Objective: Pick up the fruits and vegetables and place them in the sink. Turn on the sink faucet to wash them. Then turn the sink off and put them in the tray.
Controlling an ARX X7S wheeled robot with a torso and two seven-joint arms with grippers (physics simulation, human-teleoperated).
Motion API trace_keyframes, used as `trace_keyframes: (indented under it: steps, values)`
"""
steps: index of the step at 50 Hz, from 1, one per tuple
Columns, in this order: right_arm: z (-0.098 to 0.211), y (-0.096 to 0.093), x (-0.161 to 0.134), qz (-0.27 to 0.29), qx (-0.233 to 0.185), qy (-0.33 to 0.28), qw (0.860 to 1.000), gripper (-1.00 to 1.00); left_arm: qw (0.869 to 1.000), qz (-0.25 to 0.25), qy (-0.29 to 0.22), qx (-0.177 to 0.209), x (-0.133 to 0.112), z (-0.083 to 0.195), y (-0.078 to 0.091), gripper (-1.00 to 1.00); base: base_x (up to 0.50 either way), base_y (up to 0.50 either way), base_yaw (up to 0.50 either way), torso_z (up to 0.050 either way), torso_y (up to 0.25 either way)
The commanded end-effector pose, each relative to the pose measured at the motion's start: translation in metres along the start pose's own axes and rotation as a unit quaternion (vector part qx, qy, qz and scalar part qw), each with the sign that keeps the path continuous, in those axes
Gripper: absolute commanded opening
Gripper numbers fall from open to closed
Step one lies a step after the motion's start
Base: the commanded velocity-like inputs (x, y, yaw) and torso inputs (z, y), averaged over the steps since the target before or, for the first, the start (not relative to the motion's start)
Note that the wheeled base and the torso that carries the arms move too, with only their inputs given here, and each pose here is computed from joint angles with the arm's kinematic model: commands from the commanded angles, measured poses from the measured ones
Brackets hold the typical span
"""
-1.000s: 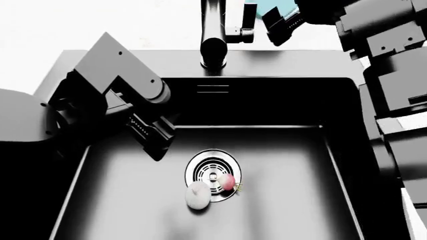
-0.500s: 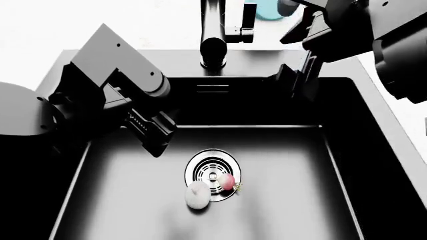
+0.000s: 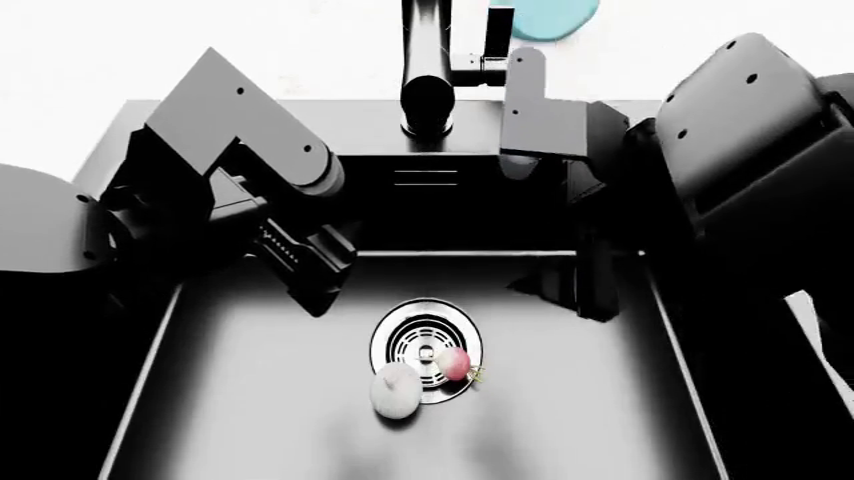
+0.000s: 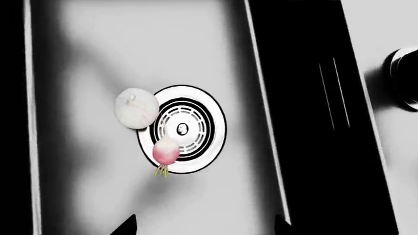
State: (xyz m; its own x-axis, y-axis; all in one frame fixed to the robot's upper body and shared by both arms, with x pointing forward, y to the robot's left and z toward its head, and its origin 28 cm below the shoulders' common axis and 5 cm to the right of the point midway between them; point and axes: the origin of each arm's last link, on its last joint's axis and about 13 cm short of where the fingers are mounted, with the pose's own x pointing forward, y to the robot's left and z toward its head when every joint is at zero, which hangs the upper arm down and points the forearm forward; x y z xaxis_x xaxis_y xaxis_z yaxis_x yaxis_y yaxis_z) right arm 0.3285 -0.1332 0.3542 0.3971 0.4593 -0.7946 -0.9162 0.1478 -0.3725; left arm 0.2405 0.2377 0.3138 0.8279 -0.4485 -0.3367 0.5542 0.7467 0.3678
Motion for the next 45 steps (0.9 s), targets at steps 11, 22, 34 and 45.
trace_keyframes:
  steps: [11,22,34,45]
  values:
    - [-0.002,-0.006,0.055,0.068,-0.004,0.013,0.998,1.0,1.0,-0.007,-0.007,-0.001,0.0,0.0,0.0,1.0,0.0,0.0,0.0,0.0,0.0]
    - [-0.005,-0.014,0.083,0.091,0.0,0.028,0.995,1.0,1.0,-0.008,-0.008,0.002,-0.001,0.003,-0.001,1.0,0.0,0.0,0.0,0.0,0.0]
    - [-0.001,-0.014,0.114,0.125,-0.007,0.03,0.992,1.0,1.0,-0.008,-0.008,0.002,-0.001,0.001,0.0,1.0,0.0,0.0,0.0,0.0,0.0]
    - [-0.004,-0.012,0.128,0.138,-0.001,0.037,0.99,1.0,1.0,-0.009,-0.008,0.002,0.0,0.001,-0.002,1.0,0.0,0.0,0.0,0.0,0.0]
